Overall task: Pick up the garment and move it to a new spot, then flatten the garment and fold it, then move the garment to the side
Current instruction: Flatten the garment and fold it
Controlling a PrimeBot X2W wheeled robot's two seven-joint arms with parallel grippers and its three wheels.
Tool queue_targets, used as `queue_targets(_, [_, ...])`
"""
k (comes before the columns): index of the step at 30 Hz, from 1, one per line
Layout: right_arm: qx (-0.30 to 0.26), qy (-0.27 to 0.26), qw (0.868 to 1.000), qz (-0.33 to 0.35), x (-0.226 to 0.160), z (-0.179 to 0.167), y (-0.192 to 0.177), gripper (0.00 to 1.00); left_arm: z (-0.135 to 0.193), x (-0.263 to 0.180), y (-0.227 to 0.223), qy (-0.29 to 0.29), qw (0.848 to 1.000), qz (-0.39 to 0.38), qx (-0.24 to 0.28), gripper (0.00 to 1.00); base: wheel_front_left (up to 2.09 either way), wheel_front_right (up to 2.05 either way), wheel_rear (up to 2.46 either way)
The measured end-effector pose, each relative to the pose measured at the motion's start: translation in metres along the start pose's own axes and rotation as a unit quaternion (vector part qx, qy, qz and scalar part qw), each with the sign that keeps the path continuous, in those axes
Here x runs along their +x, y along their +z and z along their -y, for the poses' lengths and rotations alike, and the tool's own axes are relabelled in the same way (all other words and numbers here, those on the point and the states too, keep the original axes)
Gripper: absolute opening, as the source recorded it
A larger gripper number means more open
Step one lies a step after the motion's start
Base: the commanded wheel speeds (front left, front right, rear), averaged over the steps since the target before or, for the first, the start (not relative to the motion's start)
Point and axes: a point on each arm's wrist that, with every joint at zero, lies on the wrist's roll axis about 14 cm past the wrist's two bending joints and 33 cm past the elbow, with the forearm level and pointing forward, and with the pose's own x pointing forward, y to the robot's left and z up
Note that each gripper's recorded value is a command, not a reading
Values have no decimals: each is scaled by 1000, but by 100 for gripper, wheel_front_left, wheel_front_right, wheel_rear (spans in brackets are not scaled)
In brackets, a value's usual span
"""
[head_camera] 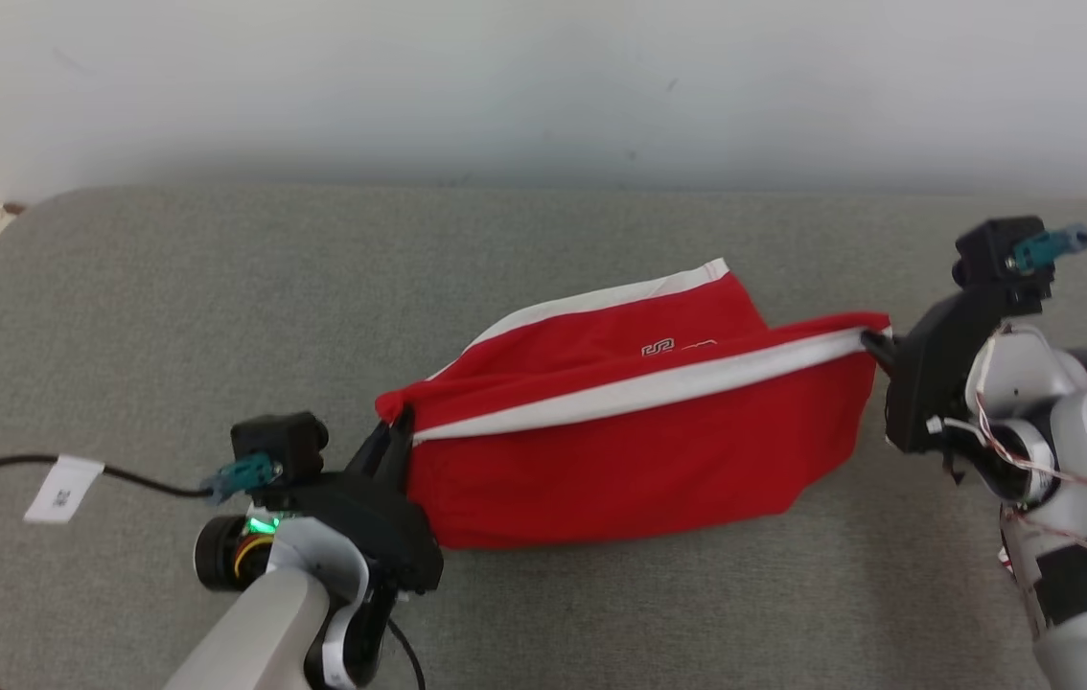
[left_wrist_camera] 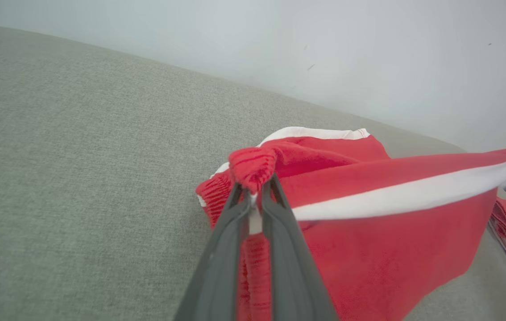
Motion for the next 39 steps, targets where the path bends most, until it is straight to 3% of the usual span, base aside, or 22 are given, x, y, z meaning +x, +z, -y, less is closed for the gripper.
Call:
queue_targets(6, [-24,1,1000,-5,40,-5,16,0,-12,22,4,6,999,-9,51,0,0,0,0])
queue_targets(16, [-33,12,999,7,90,-19,35,0,-36,43,7,31,998,-16,56,0,0,0,0])
queue_targets(17, [-31,15,999,9,94,-22,35,9,-39,44,7,36,998,-14,57,0,0,0,0])
queue_targets(18, [-27,19,999,14,97,-25,36,48,-43,45,8,41,997,-13,60,49,0,0,0])
queue_targets(19, [-21,22,999,21,100,-28,37,100,-45,46,10,43,997,-7,58,100,0,0,0])
queue_targets(29, [9,38,996,85,94,-41,53,100,-50,32,55,48,991,106,63,100,0,0,0])
queue_targets(33, [6,33,996,88,82,-37,37,100,-55,0,85,52,981,175,68,100,0,0,0])
queue_targets(39, [22,3,994,105,59,-14,19,100,-46,-58,73,40,971,211,101,100,0,0,0])
